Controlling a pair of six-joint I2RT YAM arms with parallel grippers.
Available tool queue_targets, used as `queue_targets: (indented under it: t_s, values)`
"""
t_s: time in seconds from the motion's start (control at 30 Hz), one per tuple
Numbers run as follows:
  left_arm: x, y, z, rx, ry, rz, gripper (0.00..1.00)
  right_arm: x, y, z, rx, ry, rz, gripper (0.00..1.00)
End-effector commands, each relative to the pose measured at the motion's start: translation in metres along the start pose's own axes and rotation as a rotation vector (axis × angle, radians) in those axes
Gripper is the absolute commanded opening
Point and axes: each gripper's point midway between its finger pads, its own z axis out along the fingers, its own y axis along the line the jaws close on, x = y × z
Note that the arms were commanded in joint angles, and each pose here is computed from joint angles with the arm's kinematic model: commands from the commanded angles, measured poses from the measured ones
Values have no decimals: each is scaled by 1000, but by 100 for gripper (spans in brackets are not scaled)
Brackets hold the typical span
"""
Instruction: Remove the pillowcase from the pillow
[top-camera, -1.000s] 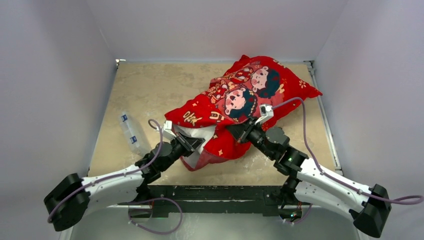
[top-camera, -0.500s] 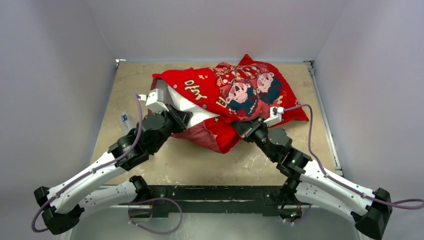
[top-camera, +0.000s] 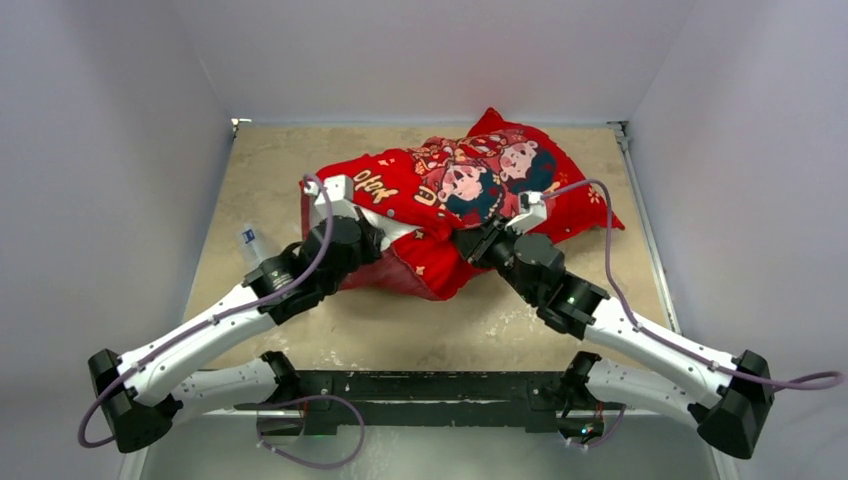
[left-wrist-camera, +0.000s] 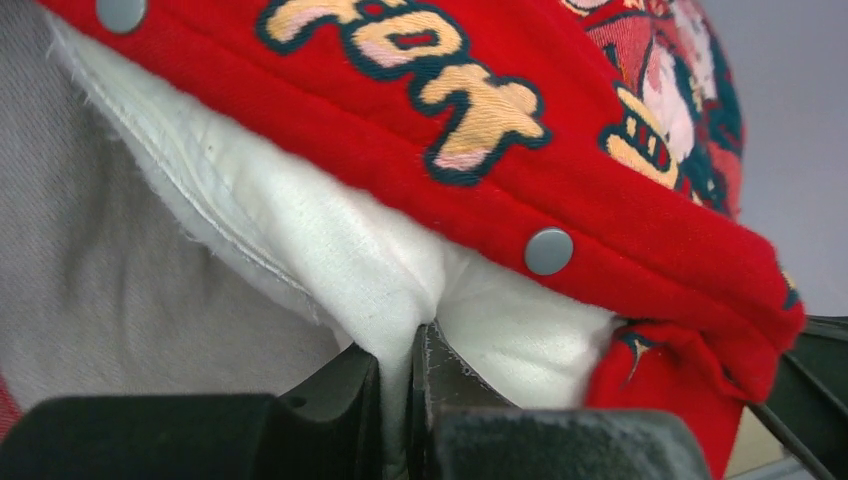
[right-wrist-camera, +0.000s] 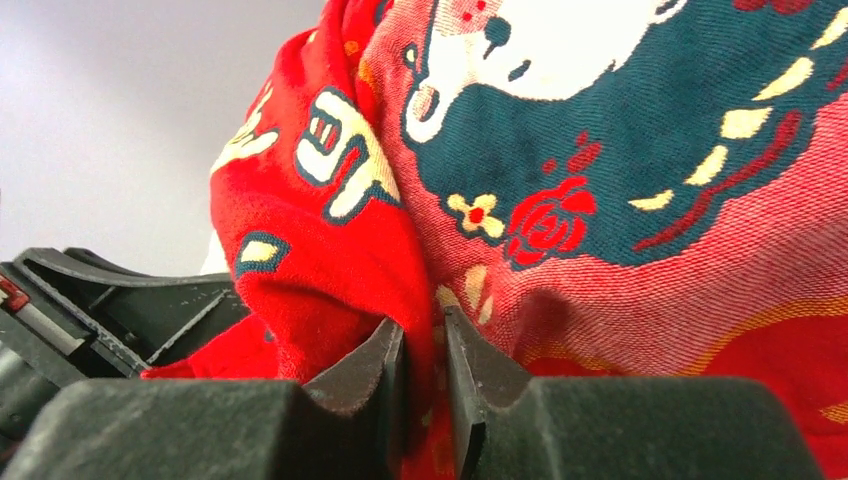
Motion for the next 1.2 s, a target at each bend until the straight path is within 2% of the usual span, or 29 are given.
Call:
queue_targets:
  t_s: [0.0,0.23,0.37,0.53,0.67,0.73,0.9,1.07,1.17]
  values:
    - [-49,-30,5,51,-126,24,0,2,2,8,15,40,-125,23]
    - [-92,-32,38,84,-121,145,0,18,3,14,-11,106,-184,30]
    - [-73,-35,63,131,-77,265,0,-6,29,2,-94,53,-221,44]
    - [-33,-28,85,193,-13,315,0,-26,52,-3,-132,17,-259,47]
    - [-36,-20,82,184,-9,319,0,-28,70,-2,-176,21,-281,53]
    - [-40,-15,79,172,-30,326,0,-25,81,-4,-211,22,-298,60]
    - [-43,-12,76,171,-35,326,0,2,105,-6,-265,72,-345,64]
    - [-45,-7,79,172,-23,295,0,48,92,14,-124,146,-396,65]
    - [-46,-5,81,177,-21,281,0,57,85,25,-49,150,-409,65]
